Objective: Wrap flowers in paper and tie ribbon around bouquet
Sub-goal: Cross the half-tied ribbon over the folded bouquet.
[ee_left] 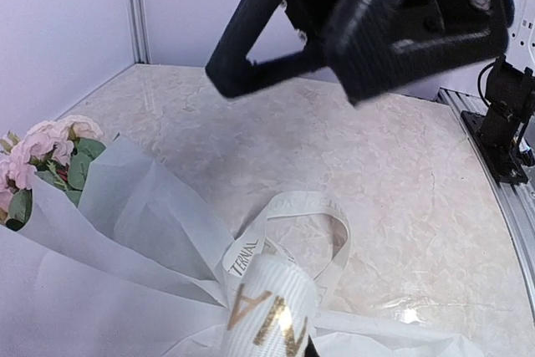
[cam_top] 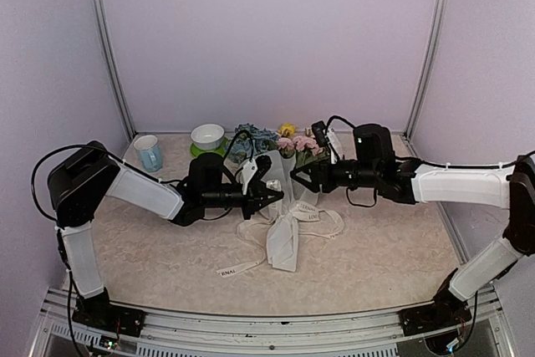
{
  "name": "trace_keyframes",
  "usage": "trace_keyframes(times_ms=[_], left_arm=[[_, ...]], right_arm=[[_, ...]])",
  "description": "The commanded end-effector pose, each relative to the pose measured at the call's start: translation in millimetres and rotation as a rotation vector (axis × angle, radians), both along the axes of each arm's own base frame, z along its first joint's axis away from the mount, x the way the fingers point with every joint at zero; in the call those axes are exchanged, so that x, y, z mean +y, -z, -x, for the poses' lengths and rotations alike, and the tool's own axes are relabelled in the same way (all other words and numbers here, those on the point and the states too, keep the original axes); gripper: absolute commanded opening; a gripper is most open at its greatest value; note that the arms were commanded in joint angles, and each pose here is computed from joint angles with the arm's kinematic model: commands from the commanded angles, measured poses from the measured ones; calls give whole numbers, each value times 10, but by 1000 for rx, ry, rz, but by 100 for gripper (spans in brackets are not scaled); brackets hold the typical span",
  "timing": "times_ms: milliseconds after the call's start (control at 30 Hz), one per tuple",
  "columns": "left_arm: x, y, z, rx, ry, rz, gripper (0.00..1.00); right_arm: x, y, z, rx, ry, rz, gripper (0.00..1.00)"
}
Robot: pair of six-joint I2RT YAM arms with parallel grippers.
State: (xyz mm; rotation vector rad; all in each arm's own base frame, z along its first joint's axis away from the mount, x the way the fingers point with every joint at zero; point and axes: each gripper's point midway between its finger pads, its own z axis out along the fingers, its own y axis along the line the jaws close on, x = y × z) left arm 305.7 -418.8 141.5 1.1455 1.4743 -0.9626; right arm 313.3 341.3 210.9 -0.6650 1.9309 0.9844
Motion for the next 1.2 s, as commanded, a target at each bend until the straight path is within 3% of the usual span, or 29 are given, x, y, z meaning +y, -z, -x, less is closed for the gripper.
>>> trace_keyframes(times_ms=[0,100,200,367,433,533,600,633,800,933,1067,1167], left_arm=[[-37,-131,55,-22,-18,12,0],[-84,-105,103,-45,-26,-13,0],[-127,-53,152,-45,-17,-37,0],[-137,-10,168,-43,-24,-52,0],[-149,-15,186,-43,-18,-52,0],[-168,-26,211,-59,-13,-62,0],[-178,-21,204,-77,-24,-80,0],[-180,-24,209,-86,-23,-87,0],[-156,8,208,-123,-36,-115,0],[-137,54,210,-126,-41,-127,0],[-138,95,305,-146,-21,-138,0],[-128,133,368,-152,-16,-146,0]], right_arm=[[-827,695,-85,205,367,304,63],[-1292,1107,4,363,576,447,74],[-1447,1468,155,491,624,541,83],[-1444,1905,265,599,587,654,81],[-1365,1991,254,602,546,647,68],[-1278,2005,241,611,515,619,25],[-1271,1926,205,595,524,607,1],[-1286,1865,185,583,535,604,0],[-1287,1211,-34,412,525,585,0],[-700,294,-36,202,191,404,0],[-328,-832,-174,-20,99,211,0],[-24,-1424,-216,-135,14,69,0]])
